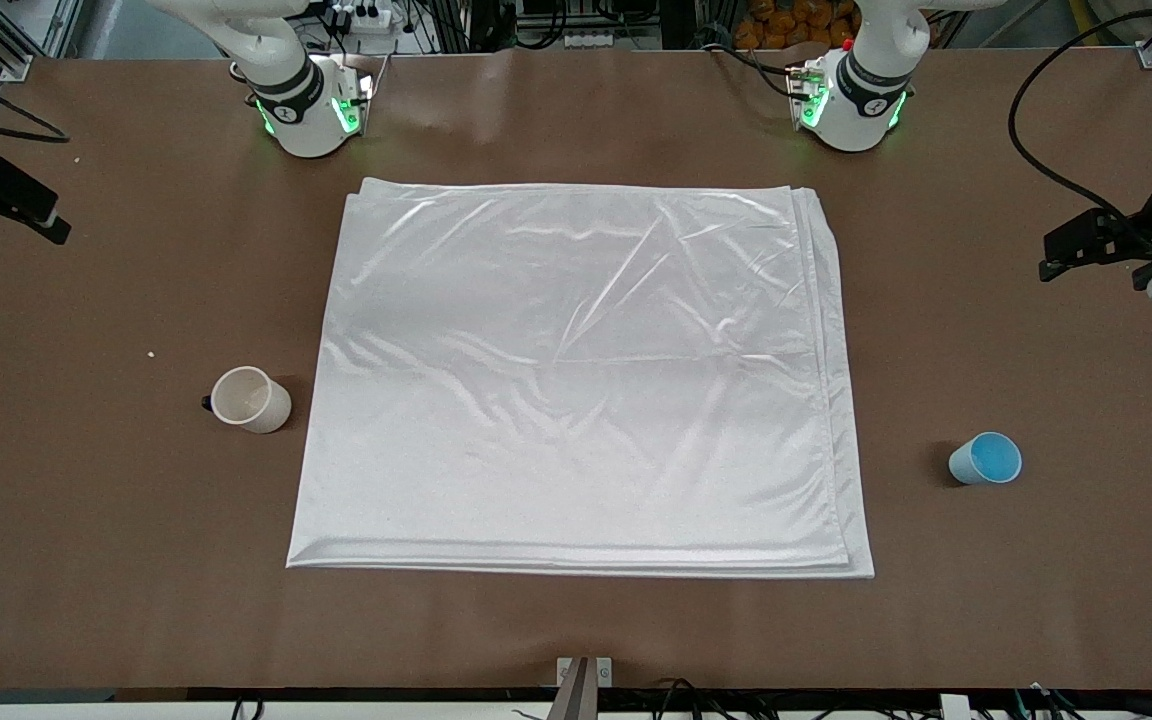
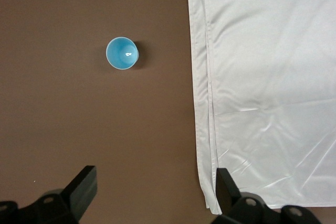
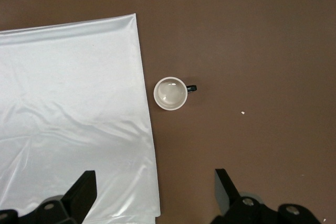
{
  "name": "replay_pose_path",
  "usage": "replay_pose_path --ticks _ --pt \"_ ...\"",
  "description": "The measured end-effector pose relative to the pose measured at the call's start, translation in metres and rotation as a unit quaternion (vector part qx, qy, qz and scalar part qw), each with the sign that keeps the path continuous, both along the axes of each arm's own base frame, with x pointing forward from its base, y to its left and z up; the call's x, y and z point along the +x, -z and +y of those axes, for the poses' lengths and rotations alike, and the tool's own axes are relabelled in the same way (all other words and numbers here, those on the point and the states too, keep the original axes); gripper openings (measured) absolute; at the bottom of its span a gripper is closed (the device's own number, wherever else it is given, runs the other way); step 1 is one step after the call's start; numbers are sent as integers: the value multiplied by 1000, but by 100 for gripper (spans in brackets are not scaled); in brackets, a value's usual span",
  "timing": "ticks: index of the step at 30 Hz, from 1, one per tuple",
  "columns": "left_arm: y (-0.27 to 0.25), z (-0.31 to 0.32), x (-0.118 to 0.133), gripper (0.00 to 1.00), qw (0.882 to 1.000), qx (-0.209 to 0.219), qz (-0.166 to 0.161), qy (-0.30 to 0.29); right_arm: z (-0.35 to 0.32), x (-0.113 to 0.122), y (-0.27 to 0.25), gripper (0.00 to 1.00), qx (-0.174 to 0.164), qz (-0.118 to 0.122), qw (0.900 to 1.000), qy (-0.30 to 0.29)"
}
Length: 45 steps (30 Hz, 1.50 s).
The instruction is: Place blue cup into white mug on cloth
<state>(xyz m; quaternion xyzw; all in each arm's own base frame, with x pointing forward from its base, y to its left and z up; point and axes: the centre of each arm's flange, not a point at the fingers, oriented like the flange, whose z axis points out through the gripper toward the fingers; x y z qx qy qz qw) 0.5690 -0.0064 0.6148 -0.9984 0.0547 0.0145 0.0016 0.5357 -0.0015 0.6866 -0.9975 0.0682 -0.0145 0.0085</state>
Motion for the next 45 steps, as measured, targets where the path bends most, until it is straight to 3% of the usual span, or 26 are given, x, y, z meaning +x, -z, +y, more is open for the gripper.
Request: replay_pose_path --ticks 22,35,45 --pt "31 0 14 100 1000 15 28 1 -20 2 11 100 0 8 1000 18" --pt "117 45 52 100 996 53 71 -20 -20 6 29 100 -1 18 1000 17" --pt "182 105 72 100 995 50 85 -16 -18 13 62 100 -1 24 1000 0"
